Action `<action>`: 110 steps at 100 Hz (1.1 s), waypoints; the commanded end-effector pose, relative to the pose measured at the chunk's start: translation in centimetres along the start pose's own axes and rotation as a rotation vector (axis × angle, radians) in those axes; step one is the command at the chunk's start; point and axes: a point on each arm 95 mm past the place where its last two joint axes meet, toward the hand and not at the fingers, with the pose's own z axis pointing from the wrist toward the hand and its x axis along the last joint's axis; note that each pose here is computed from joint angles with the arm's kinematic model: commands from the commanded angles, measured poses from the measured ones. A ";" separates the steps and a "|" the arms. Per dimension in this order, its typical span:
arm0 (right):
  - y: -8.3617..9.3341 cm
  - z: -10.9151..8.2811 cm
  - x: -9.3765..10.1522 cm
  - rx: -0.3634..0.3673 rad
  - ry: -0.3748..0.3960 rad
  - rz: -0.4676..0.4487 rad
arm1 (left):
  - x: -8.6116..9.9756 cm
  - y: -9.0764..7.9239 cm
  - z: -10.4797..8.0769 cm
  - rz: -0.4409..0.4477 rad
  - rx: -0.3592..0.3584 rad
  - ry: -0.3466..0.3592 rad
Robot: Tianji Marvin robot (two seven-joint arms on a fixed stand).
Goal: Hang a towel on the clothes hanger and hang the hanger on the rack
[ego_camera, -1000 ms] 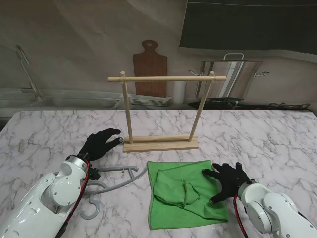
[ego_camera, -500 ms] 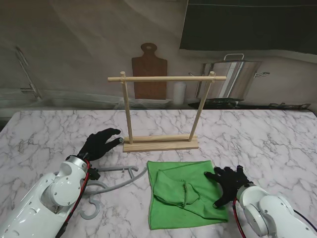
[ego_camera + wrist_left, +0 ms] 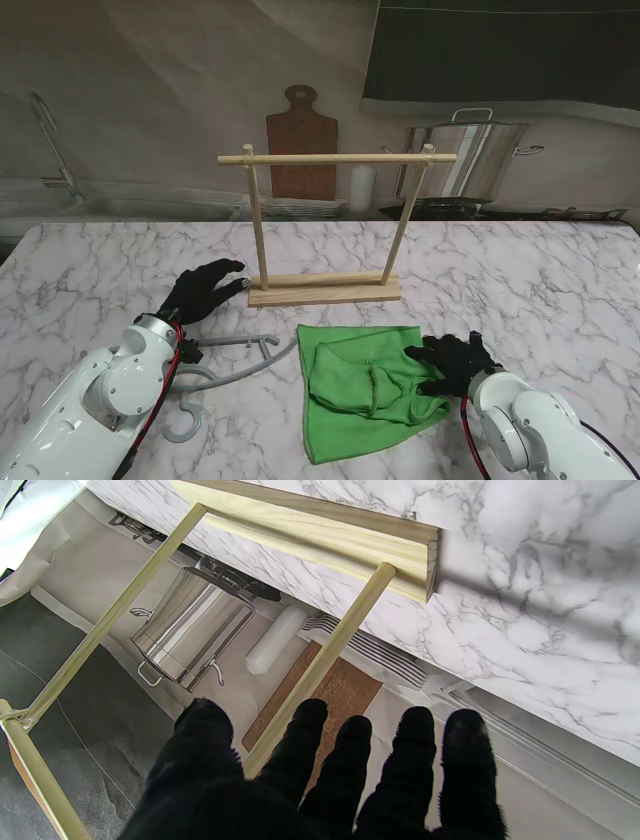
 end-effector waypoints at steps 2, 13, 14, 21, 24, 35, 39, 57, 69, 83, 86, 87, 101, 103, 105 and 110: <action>-2.6 0.4 0.4 0.056 0.001 0.013 | 0.0 0.3 0.0 0.000 -0.018 0.001; -2.6 0.6 0.6 0.015 0.006 0.052 | 0.0 0.3 0.0 -0.001 -0.018 0.002; -2.6 0.6 0.6 0.011 0.007 0.054 | 0.0 0.3 0.0 -0.001 -0.018 0.002; -2.6 0.7 0.6 -0.036 0.011 0.075 | 0.0 0.3 0.1 -0.002 -0.017 0.002; -2.6 0.7 0.7 -0.055 0.012 0.083 | 0.0 0.3 0.1 -0.002 -0.017 0.003; -2.5 0.8 0.8 -0.125 0.020 0.112 | 0.0 0.3 0.1 -0.003 -0.015 0.004; -2.5 0.9 0.8 -0.146 0.024 0.123 | 0.0 0.3 0.1 -0.003 -0.014 0.004; -2.1 0.9 1.0 -0.244 0.032 0.175 | 0.0 0.3 0.0 -0.003 -0.011 0.004; -1.4 0.4 0.7 -0.294 0.030 0.203 | 0.0 0.3 0.0 -0.002 -0.011 0.005; 0.3 -0.8 0.0 -0.380 0.021 0.232 | 0.0 0.3 0.0 -0.001 -0.011 0.006; 0.8 -1.1 -0.2 -0.404 0.020 0.236 | 0.0 0.3 0.0 -0.001 -0.011 0.006; 0.9 -1.2 -0.2 -0.411 0.020 0.236 | 0.0 0.3 0.0 -0.001 -0.011 0.006; 3.6 -3.0 -1.5 -0.539 0.011 0.216 | 0.0 0.3 0.0 0.000 -0.011 0.006; 4.0 -3.2 -1.7 -0.557 0.010 0.212 | 0.0 0.3 0.0 0.000 -0.011 0.006; 4.4 -3.5 -1.9 -0.576 0.009 0.207 | 0.0 0.3 0.0 0.001 -0.011 0.006; 5.4 -4.1 -2.4 -0.627 0.004 0.190 | 0.0 0.3 0.0 0.002 -0.010 0.006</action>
